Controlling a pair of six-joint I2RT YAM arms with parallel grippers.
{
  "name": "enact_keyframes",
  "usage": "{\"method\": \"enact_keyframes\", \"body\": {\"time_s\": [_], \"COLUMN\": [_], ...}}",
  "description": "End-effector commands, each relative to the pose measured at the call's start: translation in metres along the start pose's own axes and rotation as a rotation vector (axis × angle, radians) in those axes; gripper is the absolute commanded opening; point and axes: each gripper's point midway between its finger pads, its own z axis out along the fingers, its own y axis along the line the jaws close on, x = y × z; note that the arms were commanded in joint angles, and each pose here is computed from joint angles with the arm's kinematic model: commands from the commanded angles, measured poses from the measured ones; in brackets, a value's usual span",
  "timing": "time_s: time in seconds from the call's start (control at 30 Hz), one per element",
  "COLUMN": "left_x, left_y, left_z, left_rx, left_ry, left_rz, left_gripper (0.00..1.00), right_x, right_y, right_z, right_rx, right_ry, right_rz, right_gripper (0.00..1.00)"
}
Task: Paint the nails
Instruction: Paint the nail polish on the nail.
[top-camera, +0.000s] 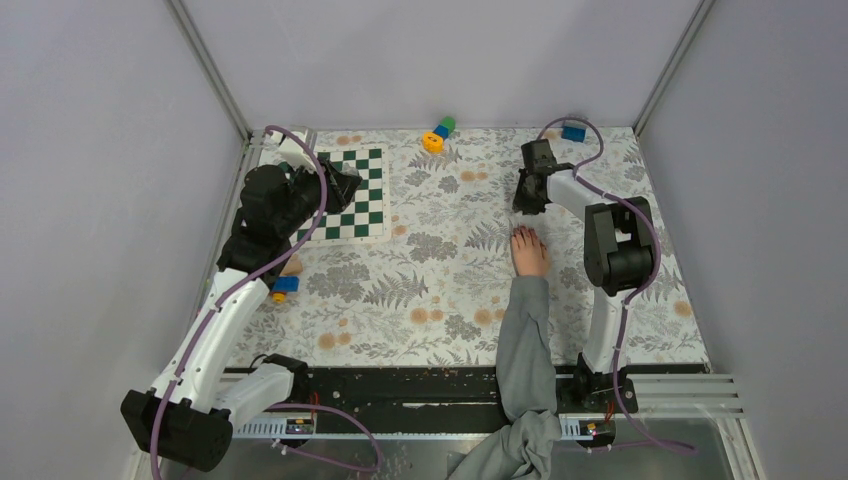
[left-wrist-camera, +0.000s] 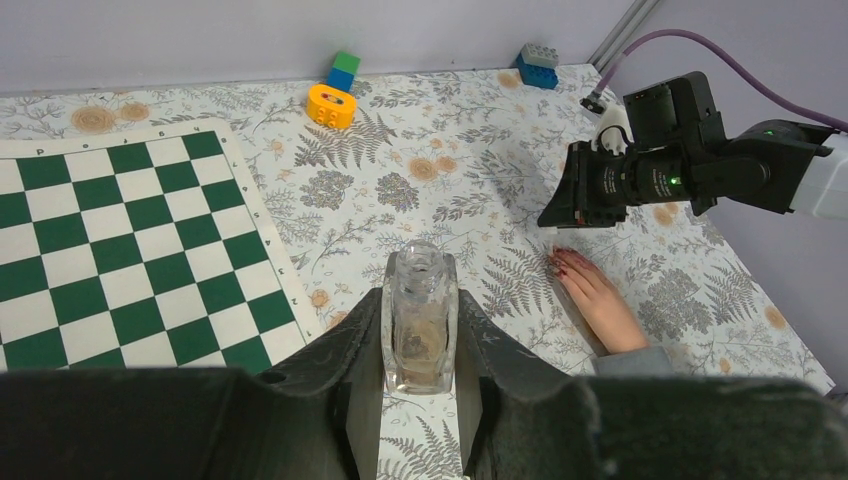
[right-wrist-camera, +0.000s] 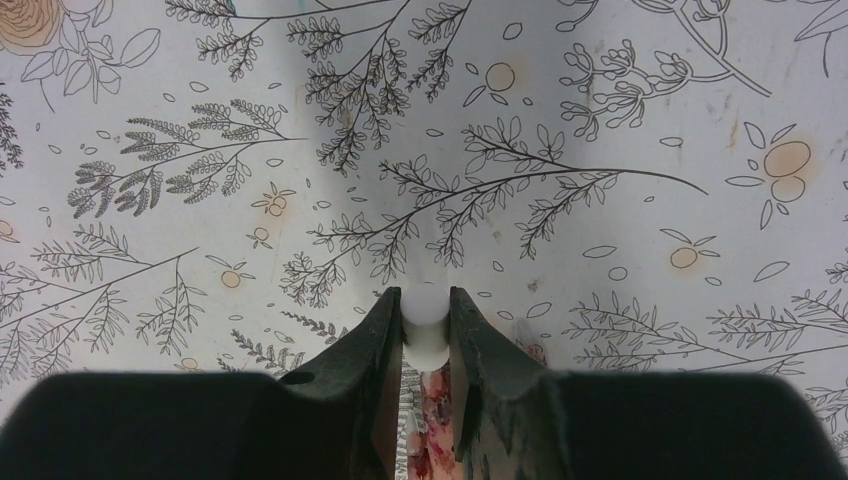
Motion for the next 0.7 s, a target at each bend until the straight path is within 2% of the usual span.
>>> {"method": "enact_keyframes", "body": {"time_s": [0.0,0.67], "left_x": [-0.0203,-0.0194], "left_y": [-0.002,0.0013], "left_z": [-0.0003,0.0064], "left_rx": [0.005,-0.003], "left_ry": [-0.074,-0.063], "left_rz": [0.033,0.046], "left_gripper": [0.0,0.0], "right_x": [-0.0121,-0.0112], "right_y": [0.0039,0.0054], "right_z": [-0.0043,-0.0022], "right_rx": [0.031,0.086], "right_ry": [-0.031,-0.026], "right_rz": [-0.03,-0.076], "right_gripper": [0.0,0.0]}}
